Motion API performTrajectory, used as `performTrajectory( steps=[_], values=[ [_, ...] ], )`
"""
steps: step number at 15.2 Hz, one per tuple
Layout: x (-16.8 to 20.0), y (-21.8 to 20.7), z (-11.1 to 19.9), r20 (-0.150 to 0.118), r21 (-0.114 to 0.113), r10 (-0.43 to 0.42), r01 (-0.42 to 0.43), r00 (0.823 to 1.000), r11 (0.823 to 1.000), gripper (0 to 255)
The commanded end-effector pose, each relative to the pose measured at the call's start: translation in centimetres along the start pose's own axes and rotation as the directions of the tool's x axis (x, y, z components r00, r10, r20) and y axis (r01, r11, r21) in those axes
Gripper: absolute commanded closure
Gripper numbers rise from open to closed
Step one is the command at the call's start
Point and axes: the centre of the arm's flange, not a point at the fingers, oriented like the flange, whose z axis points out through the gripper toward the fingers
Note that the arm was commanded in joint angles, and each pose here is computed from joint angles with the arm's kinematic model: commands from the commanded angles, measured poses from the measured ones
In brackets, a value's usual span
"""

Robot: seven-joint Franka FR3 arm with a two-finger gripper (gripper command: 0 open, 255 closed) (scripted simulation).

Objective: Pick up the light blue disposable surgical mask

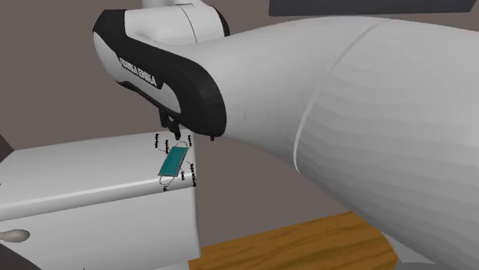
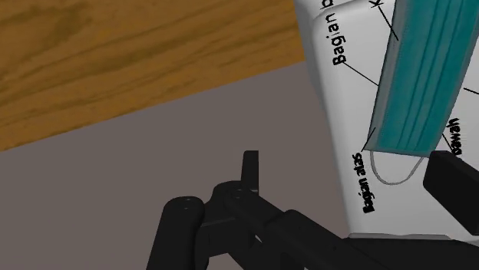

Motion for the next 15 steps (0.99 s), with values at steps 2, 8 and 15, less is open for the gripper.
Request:
performTrajectory(
  steps=[2, 8, 15],
  values=[
    [1.7, -2.8, -0.6, -0.006, -0.007, 0.013, -0.013, 1.000, 1.000, 0],
    [1.4, -2.8, 2.5, -0.006, -0.007, 0.013, -0.013, 1.000, 1.000, 0],
    [1.3, -2.9, 3.3, -0.006, -0.007, 0.013, -0.013, 1.000, 1.000, 255]
  ],
)
